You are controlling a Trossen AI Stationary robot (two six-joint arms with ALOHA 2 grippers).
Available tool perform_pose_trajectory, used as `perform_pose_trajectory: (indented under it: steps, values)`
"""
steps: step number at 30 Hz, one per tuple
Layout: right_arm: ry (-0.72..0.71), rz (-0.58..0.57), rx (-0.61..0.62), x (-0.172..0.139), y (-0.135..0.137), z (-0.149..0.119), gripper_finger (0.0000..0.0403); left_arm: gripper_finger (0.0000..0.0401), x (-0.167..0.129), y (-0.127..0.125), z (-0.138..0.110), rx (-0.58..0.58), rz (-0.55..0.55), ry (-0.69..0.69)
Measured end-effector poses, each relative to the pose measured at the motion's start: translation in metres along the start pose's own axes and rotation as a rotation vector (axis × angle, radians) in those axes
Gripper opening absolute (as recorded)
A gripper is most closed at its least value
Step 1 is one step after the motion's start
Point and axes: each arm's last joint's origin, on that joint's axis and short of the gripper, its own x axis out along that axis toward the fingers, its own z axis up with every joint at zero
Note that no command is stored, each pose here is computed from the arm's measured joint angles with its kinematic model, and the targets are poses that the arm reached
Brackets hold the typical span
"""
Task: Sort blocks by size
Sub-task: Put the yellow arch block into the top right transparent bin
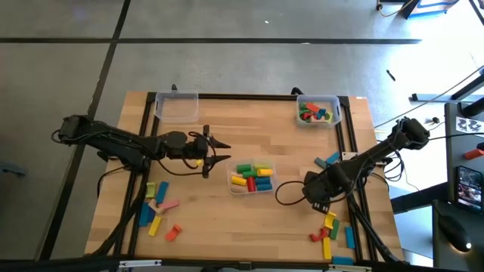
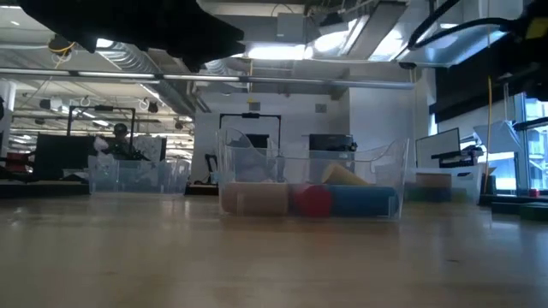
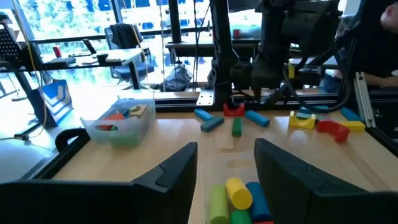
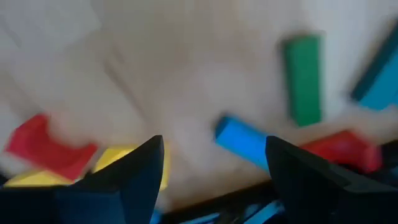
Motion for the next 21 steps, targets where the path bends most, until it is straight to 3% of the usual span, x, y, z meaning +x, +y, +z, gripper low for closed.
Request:
perform_pose_trajectory:
  steps: [5, 10, 21]
  values:
    - [0.065, 0.070, 0.053, 0.002, 0.011, -0.010, 0.0276, 0.0155, 0.000, 0.000, 0.000, 0.017, -0.001, -0.001]
    - [0.108, 0.056, 0.117, 0.004, 0.019, -0.028, 0.0276, 0.0155, 0.000, 0.000, 0.000, 0.015, 0.000, -0.001]
    - [0.062, 0.016, 0.086, 0.008, 0.026, -0.045, 0.0276, 0.0155, 0.000, 0.000, 0.000, -0.005, -0.001, -0.001]
